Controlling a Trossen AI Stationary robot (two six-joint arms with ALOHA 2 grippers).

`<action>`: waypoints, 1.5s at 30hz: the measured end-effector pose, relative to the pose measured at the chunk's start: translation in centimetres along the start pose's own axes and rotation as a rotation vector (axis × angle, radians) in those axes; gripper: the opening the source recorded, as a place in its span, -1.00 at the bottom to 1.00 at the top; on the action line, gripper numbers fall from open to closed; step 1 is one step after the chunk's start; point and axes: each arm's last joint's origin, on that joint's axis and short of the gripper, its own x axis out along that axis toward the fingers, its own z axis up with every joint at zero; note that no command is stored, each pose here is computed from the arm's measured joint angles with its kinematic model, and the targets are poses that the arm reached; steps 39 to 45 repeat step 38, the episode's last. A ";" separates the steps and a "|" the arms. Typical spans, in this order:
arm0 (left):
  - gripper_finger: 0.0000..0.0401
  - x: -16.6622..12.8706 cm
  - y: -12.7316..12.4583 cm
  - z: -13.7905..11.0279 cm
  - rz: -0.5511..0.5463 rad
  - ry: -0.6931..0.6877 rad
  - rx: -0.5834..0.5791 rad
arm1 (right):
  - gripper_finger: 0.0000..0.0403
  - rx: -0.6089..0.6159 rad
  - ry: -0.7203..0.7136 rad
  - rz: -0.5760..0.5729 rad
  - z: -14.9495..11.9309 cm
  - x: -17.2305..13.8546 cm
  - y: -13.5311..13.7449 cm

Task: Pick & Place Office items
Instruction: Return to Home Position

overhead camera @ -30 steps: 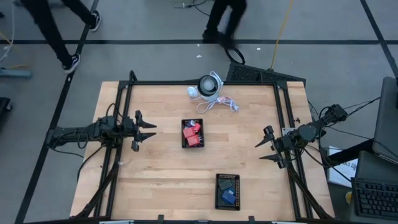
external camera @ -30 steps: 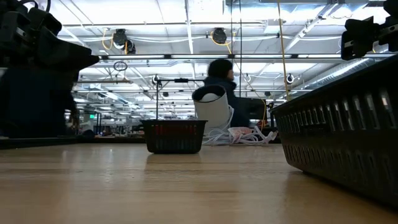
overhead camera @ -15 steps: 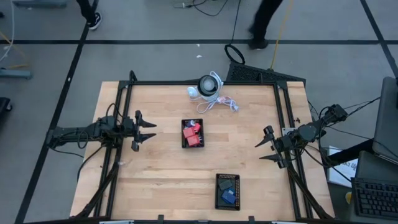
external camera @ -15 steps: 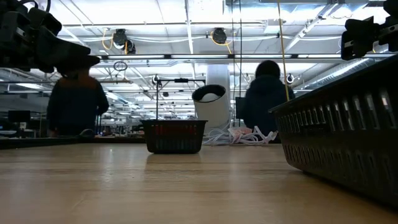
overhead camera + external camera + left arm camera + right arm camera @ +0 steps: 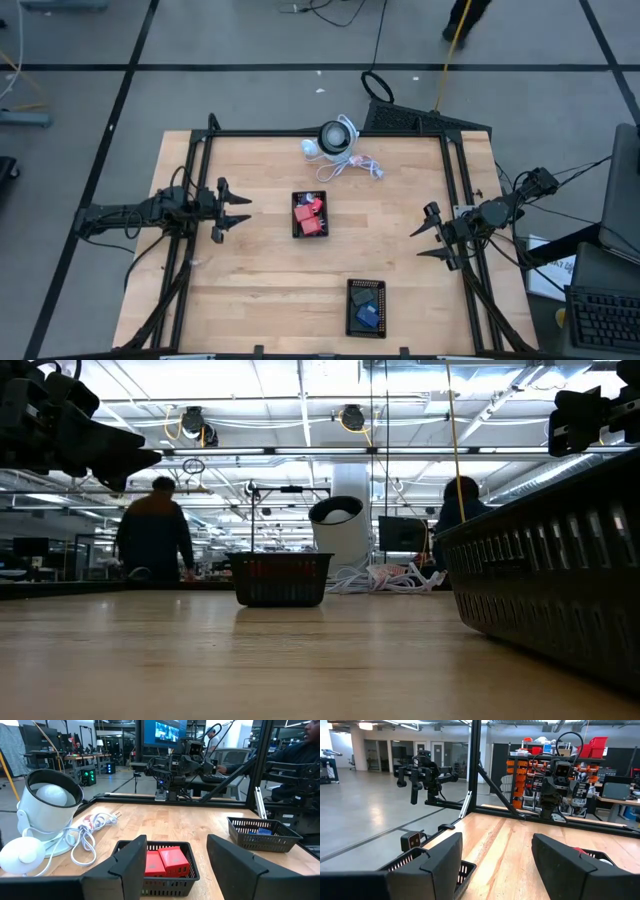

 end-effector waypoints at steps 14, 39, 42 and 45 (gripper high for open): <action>-0.13 0.0 0.0 0.0 0.000 0.000 0.000 | 0.13 0.000 0.000 0.000 0.0 0.0 0.0; -0.08 0.0 0.0 0.0 0.000 0.000 0.000 | 0.15 0.000 0.000 0.000 0.0 0.0 0.0; -0.08 0.0 0.0 0.0 0.000 0.000 0.000 | 0.15 0.000 0.000 0.000 0.0 0.0 0.0; -0.08 0.0 0.0 0.0 0.000 0.000 0.000 | 0.15 0.000 0.000 0.000 0.0 0.0 0.0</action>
